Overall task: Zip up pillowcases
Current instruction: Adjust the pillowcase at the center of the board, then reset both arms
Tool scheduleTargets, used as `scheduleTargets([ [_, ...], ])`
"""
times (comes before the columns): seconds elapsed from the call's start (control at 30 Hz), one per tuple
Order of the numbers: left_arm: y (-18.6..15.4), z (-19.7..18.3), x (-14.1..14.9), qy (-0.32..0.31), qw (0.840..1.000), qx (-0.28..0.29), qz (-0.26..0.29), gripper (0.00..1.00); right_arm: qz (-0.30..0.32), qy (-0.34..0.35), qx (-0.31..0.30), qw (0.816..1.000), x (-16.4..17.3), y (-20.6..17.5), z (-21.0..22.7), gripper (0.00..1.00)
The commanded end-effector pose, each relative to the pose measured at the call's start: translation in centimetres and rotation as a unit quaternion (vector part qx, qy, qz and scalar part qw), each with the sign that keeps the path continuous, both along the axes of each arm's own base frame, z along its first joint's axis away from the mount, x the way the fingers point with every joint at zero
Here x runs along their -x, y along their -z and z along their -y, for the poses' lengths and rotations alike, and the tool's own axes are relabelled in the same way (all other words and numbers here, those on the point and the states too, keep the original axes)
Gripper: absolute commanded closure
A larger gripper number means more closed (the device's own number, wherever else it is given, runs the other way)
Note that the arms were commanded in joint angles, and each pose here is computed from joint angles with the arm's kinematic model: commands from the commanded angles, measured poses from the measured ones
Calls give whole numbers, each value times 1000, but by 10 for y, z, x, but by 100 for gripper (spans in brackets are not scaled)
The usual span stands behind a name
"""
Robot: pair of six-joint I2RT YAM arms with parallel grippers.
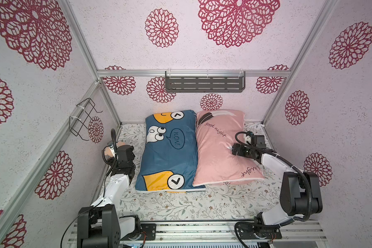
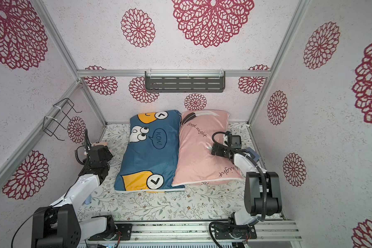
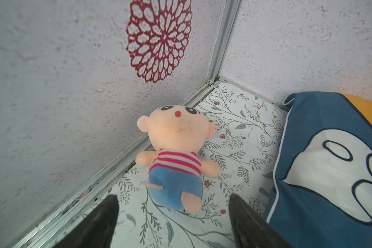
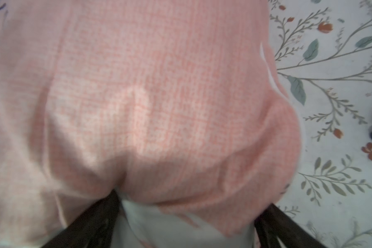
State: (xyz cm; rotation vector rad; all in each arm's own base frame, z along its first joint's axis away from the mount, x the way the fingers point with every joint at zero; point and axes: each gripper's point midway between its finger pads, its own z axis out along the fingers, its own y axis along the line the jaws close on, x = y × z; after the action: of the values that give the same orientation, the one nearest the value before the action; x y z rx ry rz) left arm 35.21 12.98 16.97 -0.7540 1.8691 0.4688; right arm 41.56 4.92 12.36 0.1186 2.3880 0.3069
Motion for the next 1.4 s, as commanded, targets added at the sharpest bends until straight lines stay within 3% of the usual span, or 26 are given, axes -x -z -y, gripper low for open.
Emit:
scheduleTargets([
  [0.0,0,-6,-8,7,1000,-23,16,17,44,20,58,997,9,-30,12,1],
  [0.17,17,-9,-12,16,999,-33,11,17,171,107,129,971,22,-70,53,1],
  [0.4,27,-4,-24,50,998,-43,12,17,245,165,195,935,45,-58,83,1],
  [0.97,32,19,-32,123,989,-37,69,16,326,188,184,908,60,-21,87,1],
  [1.37,42,26,-43,146,986,-39,66,17,323,179,186,911,56,1,85,1],
])
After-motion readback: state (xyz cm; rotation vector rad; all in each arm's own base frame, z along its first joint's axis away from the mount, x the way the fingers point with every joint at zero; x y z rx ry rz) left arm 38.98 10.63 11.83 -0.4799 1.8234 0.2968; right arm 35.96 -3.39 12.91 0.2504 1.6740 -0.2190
